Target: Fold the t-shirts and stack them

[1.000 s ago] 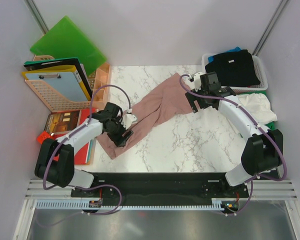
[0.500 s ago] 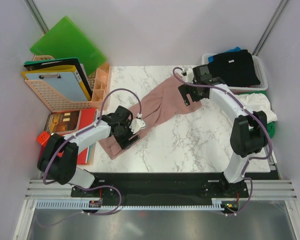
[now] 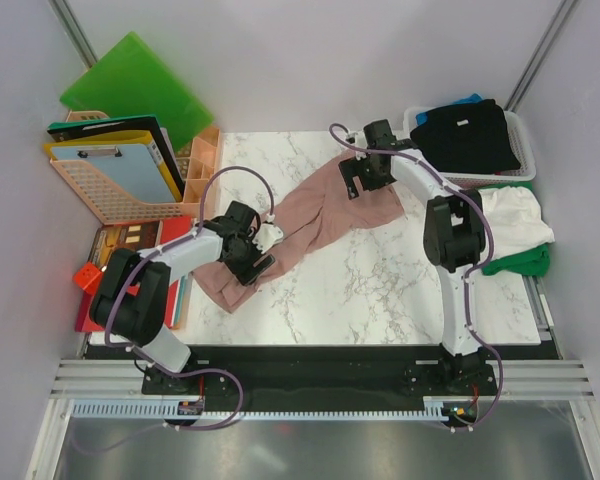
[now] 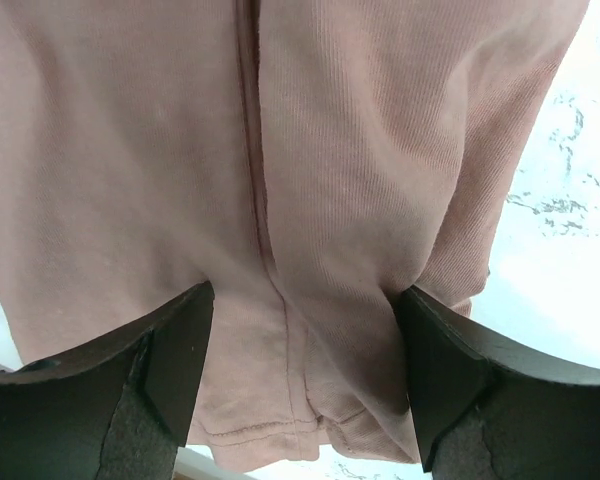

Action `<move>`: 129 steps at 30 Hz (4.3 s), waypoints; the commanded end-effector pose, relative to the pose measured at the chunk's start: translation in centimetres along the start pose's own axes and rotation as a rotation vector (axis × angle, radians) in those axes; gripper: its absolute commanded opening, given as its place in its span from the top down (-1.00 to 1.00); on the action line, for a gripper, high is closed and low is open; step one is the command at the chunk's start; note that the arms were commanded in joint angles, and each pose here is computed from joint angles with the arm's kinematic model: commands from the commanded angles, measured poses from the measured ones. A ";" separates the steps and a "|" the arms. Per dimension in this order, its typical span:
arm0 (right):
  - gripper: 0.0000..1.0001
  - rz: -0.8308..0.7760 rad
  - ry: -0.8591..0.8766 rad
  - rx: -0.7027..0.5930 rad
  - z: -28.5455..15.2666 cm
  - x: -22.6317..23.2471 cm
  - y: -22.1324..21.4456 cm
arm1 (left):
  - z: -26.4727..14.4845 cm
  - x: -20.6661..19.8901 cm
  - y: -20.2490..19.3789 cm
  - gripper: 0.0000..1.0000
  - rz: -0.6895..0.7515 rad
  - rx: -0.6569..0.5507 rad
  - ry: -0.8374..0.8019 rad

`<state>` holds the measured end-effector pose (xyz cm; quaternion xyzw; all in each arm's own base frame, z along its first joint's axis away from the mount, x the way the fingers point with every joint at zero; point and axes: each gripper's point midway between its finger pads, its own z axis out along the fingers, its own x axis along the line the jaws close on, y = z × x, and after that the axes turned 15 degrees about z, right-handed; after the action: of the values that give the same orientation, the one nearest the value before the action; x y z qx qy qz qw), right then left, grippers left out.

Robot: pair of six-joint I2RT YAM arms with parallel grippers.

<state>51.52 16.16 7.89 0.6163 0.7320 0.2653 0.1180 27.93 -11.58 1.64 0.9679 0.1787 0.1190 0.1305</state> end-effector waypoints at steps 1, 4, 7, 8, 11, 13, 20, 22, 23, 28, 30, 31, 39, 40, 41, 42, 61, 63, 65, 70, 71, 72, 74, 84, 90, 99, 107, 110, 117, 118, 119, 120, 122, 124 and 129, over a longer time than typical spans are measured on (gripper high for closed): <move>-0.96 0.039 0.005 0.074 1.7 -0.2 -1.8 | 2.2 0.6 -1.0 -0.58 -0.021 0.045 0.017; -0.96 0.038 -0.017 0.116 2.9 -0.8 -3.4 | 2.6 -0.1 -1.1 -0.57 -0.029 0.042 -0.015; -0.96 0.026 -0.028 0.123 3.1 -1.1 -3.8 | 2.3 -0.8 -1.1 -0.57 -0.023 0.022 -0.039; -0.96 0.024 -0.032 0.117 3.2 -1.2 -3.6 | 2.2 -0.9 -1.0 -0.57 -0.017 0.016 -0.040; -0.96 0.029 -0.039 0.112 4.3 -1.3 -3.0 | 1.6 -1.3 -1.0 -0.57 0.002 0.002 -0.056; -0.96 0.034 -0.036 0.079 4.5 -1.1 -1.2 | 1.3 -2.2 -0.9 -0.57 0.012 -0.017 -0.090; -0.96 0.062 -0.032 0.109 8.2 -0.7 -0.6 | -0.8 -4.8 0.8 -0.56 0.075 -0.106 -0.152; -0.96 0.056 -0.031 0.116 9.1 -0.4 -1.1 | -1.2 -5.8 1.4 -0.56 0.115 -0.122 -0.160; -0.96 0.048 -0.043 0.127 9.6 -0.3 -1.6 | -1.3 -6.1 1.7 -0.57 0.129 -0.127 -0.164; -0.96 0.020 -0.067 0.111 10.7 -0.6 -1.7 | -1.1 -9.0 3.0 -0.57 0.220 -0.118 -0.213; -0.96 0.009 -0.066 0.099 10.8 -0.6 -1.4 | -1.0 -9.3 3.5 -0.56 0.220 -0.119 -0.217; -0.96 0.005 -0.067 0.084 10.9 -0.6 -1.1 | -0.9 -9.1 3.6 -0.57 0.222 -0.117 -0.211; -0.96 -0.030 -0.122 0.021 9.1 -1.5 0.1 | -1.0 -8.9 3.7 -0.56 0.224 -0.124 -0.195; -0.96 -0.040 -0.140 -0.001 8.5 -1.7 0.8 | -0.9 -8.7 3.6 -0.57 0.225 -0.118 -0.183; -0.96 -0.043 -0.142 -0.026 6.9 -1.7 1.5 | -1.2 -8.2 3.9 -0.56 0.228 -0.132 -0.156; -0.96 -0.046 -0.140 -0.050 5.8 -1.5 2.2 | -1.2 -7.9 3.6 -0.57 0.226 -0.125 -0.132; -0.96 -0.167 0.071 -0.111 -19.6 2.5 -6.1 | -13.6 2.6 5.0 -0.67 0.140 -0.352 0.558; -0.96 -0.168 0.120 -0.024 -18.8 3.1 -10.1 | -16.0 6.6 2.7 -0.68 -0.016 -0.326 0.769; -0.96 -0.194 0.150 0.022 -18.8 4.1 -12.8 | -19.3 9.6 -0.2 -0.74 -0.183 -0.339 0.918; -0.96 -0.337 0.206 0.142 -17.8 7.8 -17.1 | -21.2 11.5 -4.5 -0.82 -0.350 -0.312 0.978; -0.96 -0.362 0.169 0.156 -17.3 7.7 -17.3 | -21.0 11.5 -5.5 -0.82 -0.370 -0.298 0.976; -0.96 -0.383 0.155 0.167 -16.9 8.0 -17.5 | -21.0 11.5 -5.9 -0.83 -0.393 -0.299 0.979; -0.96 -0.440 0.161 0.194 -15.8 9.8 -17.8 | -20.5 11.5 -7.2 -0.85 -0.428 -0.287 0.975; -0.96 -0.658 0.283 0.163 -10.8 22.2 -16.8 | -19.0 11.5 -12.4 -0.86 -0.605 -0.204 0.974; -0.96 -0.687 0.371 0.122 -9.2 28.7 -15.8 | -19.3 11.4 -14.6 -0.87 -0.648 -0.183 0.991; -0.96 -0.793 0.469 0.180 -8.7 35.2 -22.1 | -19.2 11.7 -15.0 -0.87 -0.660 -0.188 0.975; -0.96 -0.765 0.540 0.313 -6.1 35.4 -26.4 | -18.7 11.7 -15.0 -0.87 -0.652 -0.188 0.958; -0.96 -0.762 0.565 0.348 -5.9 35.1 -27.7 | -18.4 11.5 -15.1 -0.87 -0.642 -0.178 0.953; -0.96 -0.758 0.580 0.463 -5.0 33.3 -31.1 | -17.8 11.3 -15.3 -0.87 -0.645 -0.172 0.941; -0.96 -0.774 0.570 0.468 -5.0 32.8 -31.4 | -17.9 11.3 -15.4 -0.87 -0.644 -0.170 0.942; -0.96 -0.786 0.563 0.488 -5.4 31.8 -32.0 | -17.9 11.3 -15.3 -0.87 -0.641 -0.169 0.943; -0.96 -0.791 0.563 0.493 -5.7 31.4 -32.2 | -18.1 11.4 -15.4 -0.87 -0.636 -0.166 0.948; -0.96 -0.810 0.597 0.525 -7.7 30.4 -33.0 | -18.2 11.6 -15.4 -0.87 -0.628 -0.164 0.954; -0.96 -0.821 0.631 0.571 -9.3 29.6 -33.7 | -18.2 11.8 -15.3 -0.87 -0.622 -0.166 0.955; -0.96 -0.847 0.696 0.703 -13.1 27.4 -35.7 | -18.0 12.6 -14.8 -0.86 -0.643 -0.187 0.933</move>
<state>13.09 39.38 3.05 0.1740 0.9533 0.1796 -0.1692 28.29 10.21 14.63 0.7076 0.4974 0.4845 0.1311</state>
